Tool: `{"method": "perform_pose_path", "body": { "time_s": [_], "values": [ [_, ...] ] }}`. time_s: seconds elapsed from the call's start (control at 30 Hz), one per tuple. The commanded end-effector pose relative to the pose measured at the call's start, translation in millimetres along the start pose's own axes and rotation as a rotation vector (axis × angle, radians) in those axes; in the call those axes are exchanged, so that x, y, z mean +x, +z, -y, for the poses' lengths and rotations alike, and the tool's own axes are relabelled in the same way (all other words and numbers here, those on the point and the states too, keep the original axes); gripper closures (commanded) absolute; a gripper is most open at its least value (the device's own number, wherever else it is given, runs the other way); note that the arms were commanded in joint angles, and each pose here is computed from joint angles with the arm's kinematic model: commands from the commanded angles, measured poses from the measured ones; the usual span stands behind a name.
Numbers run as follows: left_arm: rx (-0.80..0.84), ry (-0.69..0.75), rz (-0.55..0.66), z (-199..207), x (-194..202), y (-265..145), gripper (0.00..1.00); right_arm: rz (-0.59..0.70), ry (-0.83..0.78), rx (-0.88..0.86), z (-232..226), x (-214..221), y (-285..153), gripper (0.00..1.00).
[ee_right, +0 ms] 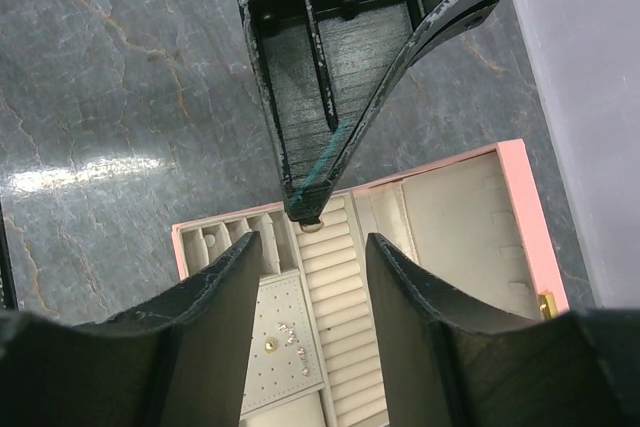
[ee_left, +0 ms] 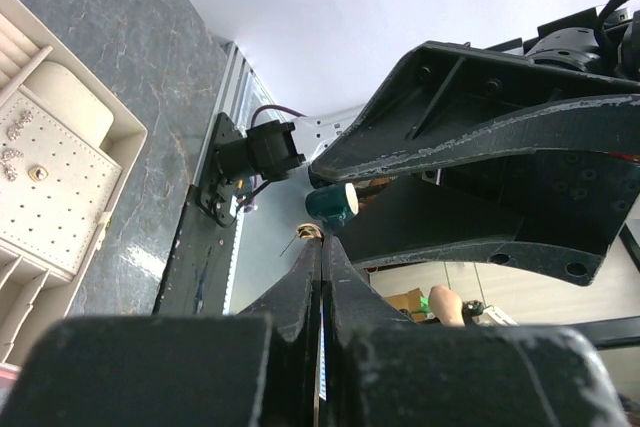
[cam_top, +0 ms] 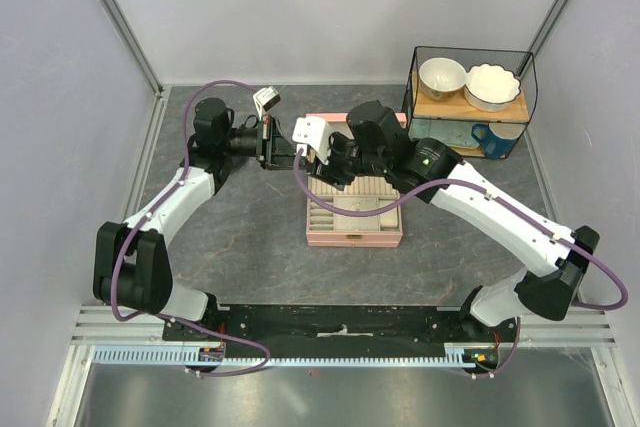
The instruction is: Organize the mixed jewelry
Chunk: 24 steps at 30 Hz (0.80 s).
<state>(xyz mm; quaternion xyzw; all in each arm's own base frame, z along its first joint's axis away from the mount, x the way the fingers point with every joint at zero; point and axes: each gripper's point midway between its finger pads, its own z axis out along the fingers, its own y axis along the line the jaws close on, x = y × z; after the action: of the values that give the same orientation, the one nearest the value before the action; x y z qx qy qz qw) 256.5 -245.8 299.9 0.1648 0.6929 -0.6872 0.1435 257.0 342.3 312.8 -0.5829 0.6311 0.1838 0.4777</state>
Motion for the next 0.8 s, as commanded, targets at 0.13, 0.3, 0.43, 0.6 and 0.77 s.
{"method": "perform_pose_path", "body": {
  "time_s": [0.13, 0.3, 0.43, 0.6, 0.77],
  "values": [
    [0.019, 0.046, -0.006, 17.6, 5.7, -3.9, 0.98, 0.041, -0.049, 0.032, 6.7, -20.8, -0.9, 0.48],
    [0.018, 0.049, -0.005, 17.7, 6.7, -4.0, 0.99, 0.036, -0.053, 0.028, 5.1, -20.7, 1.5, 0.50],
    [0.021, 0.053, -0.010, 19.3, 8.7, -4.1, 0.99, 0.032, -0.060, 0.027, 4.4, -21.0, 3.3, 0.52],
    [0.020, 0.058, -0.007, 20.0, 9.2, -4.3, 0.98, 0.029, -0.064, 0.030, 4.4, -21.9, 4.4, 0.57],
    [0.020, 0.059, -0.007, 19.9, 10.1, -4.5, 0.99, 0.028, -0.071, 0.031, 4.1, -22.9, 4.9, 0.62]
  ]
}}
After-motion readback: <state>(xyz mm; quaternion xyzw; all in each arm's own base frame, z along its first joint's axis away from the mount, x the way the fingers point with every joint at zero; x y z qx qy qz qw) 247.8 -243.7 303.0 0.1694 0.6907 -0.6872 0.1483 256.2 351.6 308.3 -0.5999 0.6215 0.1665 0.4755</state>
